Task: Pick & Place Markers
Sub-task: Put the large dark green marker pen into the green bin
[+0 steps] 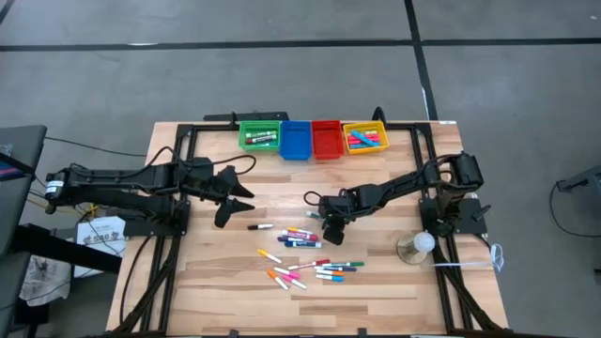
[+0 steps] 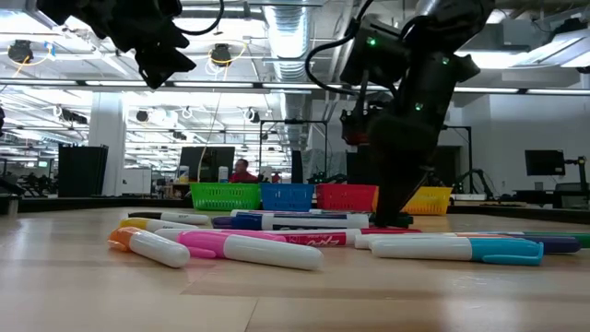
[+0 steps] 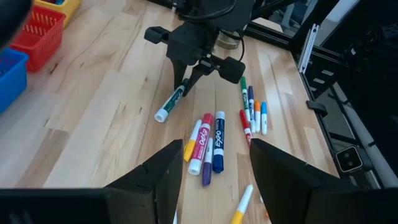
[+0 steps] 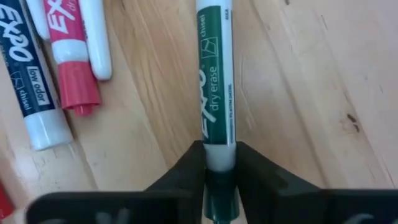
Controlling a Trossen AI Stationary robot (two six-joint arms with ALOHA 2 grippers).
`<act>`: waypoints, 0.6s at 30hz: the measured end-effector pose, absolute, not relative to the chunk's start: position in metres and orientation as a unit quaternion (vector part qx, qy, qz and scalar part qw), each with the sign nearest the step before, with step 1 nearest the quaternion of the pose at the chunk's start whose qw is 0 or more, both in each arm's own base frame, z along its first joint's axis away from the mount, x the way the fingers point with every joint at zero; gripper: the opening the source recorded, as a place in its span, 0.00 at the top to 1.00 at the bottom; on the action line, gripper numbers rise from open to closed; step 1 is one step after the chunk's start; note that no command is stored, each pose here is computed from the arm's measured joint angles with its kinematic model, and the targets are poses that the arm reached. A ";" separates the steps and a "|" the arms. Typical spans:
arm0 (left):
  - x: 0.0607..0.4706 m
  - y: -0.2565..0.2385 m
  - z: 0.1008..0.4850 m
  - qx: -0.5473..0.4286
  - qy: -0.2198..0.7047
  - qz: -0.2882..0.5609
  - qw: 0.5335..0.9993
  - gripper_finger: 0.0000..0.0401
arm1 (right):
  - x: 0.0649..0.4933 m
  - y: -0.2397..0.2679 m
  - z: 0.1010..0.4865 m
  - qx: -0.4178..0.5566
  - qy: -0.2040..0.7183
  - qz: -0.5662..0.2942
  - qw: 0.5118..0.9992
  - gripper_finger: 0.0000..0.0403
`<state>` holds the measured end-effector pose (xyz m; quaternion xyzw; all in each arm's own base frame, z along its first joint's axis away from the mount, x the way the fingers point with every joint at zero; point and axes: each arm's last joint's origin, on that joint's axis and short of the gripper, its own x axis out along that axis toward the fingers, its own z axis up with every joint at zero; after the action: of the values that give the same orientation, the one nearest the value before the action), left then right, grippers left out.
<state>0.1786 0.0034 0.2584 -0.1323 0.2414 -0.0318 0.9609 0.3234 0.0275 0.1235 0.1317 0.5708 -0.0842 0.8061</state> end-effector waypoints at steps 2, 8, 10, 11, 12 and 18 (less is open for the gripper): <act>0.179 0.003 0.258 -0.132 0.241 -0.032 0.961 0.54 | 0.325 0.028 0.125 0.134 0.569 -0.081 0.807 0.89; 0.179 0.003 0.259 -0.130 0.241 -0.032 0.961 0.54 | 0.332 0.027 0.133 0.138 0.574 -0.079 0.803 0.88; 0.179 0.004 0.259 -0.129 0.240 -0.029 0.962 0.54 | 0.336 0.028 0.138 0.142 0.570 -0.073 0.806 0.85; 0.179 0.004 0.259 -0.129 0.238 -0.028 0.962 0.54 | 0.339 0.028 0.142 0.144 0.567 -0.072 0.808 0.84; 0.179 0.004 0.259 -0.126 0.237 -0.025 0.963 0.54 | 0.342 0.027 0.147 0.145 0.563 -0.072 0.810 0.84; 0.179 0.007 0.259 -0.045 0.233 0.011 0.971 0.54 | 0.360 0.025 0.175 0.143 0.538 -0.073 0.828 0.87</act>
<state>0.1792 0.0070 0.2591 -0.0451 0.2327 0.0110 0.9714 0.3597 0.0249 0.1747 0.1434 0.5379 -0.0734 0.8275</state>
